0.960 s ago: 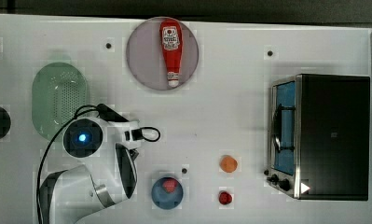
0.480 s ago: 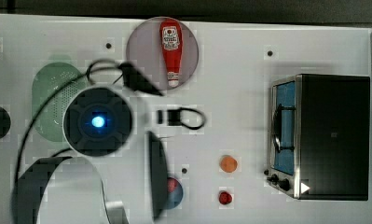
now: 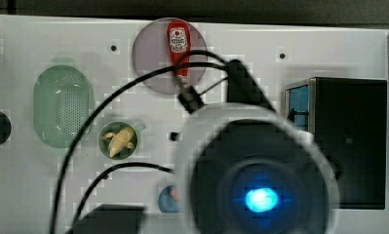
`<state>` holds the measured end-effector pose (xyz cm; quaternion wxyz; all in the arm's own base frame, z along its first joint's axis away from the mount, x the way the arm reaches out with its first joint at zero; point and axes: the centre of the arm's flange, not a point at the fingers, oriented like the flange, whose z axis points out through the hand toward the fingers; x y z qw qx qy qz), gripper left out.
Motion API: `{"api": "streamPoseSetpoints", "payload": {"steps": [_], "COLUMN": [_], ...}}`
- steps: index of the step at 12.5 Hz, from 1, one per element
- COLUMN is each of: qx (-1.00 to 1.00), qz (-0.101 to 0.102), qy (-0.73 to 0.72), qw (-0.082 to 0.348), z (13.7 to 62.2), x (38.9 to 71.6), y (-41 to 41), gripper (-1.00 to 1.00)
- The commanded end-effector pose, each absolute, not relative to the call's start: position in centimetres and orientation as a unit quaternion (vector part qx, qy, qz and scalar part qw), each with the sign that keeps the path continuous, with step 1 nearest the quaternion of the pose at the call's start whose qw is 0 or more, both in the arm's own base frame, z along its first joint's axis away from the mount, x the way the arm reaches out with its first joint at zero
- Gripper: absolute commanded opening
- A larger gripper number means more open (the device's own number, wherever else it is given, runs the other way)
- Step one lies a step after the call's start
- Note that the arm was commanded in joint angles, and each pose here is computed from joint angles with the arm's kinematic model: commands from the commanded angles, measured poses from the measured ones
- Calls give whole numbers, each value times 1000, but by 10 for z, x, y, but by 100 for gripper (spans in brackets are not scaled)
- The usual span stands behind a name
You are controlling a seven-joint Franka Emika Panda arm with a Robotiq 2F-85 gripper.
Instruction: Pick Banana and place it in mug.
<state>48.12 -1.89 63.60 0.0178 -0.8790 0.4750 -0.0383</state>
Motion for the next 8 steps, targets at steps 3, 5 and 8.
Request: {"api": "streamPoseSetpoints", "payload": {"steps": [3, 5, 8], "qx": [-881, -882, -882], "qz": [0, 0, 2], "qy": [472, 471, 471], "qw": [4, 4, 3], "z": [597, 596, 595], "x": [498, 499, 498], "y": [-25, -23, -23], "gripper": [100, 100, 100]}}
